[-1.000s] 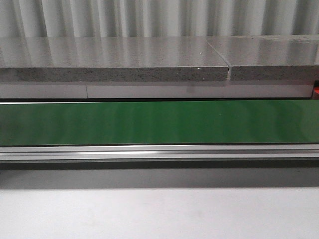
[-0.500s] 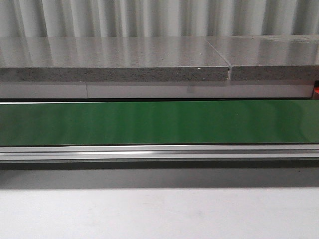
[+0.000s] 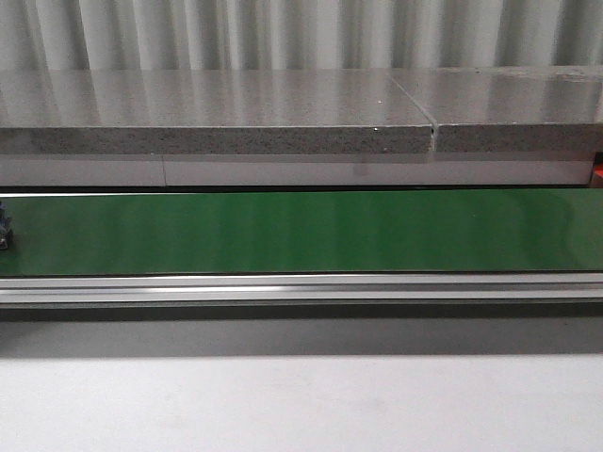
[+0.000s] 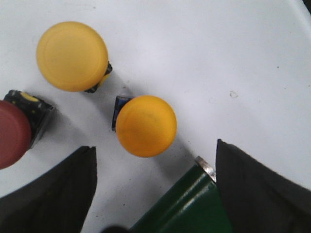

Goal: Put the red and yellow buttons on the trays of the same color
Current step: 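Move the left gripper over a yellow button in the cluster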

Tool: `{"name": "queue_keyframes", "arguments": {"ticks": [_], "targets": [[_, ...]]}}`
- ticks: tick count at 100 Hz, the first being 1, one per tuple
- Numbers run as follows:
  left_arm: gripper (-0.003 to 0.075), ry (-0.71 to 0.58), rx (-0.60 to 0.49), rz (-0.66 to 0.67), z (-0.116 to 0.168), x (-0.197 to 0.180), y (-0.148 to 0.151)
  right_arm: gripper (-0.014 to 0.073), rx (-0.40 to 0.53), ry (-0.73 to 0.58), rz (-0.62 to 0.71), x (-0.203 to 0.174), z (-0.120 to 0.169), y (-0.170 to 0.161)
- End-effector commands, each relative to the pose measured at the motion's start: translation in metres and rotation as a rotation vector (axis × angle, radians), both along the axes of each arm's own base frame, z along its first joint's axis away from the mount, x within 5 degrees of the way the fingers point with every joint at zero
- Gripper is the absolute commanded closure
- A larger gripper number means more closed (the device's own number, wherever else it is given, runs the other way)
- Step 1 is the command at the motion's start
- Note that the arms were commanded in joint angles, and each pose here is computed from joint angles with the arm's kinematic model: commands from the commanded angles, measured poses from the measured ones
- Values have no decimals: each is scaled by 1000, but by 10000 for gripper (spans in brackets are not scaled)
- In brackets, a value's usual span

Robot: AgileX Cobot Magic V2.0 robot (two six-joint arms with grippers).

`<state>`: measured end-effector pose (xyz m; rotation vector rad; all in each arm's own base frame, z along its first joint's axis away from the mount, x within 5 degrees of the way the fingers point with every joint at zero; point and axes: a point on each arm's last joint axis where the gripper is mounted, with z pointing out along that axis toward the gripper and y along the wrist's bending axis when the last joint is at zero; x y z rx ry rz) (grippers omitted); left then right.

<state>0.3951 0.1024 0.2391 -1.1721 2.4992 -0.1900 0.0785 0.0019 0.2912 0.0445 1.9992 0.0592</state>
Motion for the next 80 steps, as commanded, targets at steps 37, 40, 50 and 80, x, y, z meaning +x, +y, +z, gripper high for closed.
{"name": "queue_keyframes", "arguments": {"ticks": [37, 40, 50, 80], "targets": [[230, -53, -15, 19, 7, 18, 4, 662, -6, -90, 0, 2, 13, 0], [230, -49, -16, 19, 5, 19, 4, 662, -6, -90, 0, 2, 13, 0], [248, -49, -16, 19, 3, 19, 4, 662, -6, -90, 0, 2, 13, 0], [413, -42, -8, 16, 3, 19, 5, 662, -6, -90, 0, 2, 13, 0]]}}
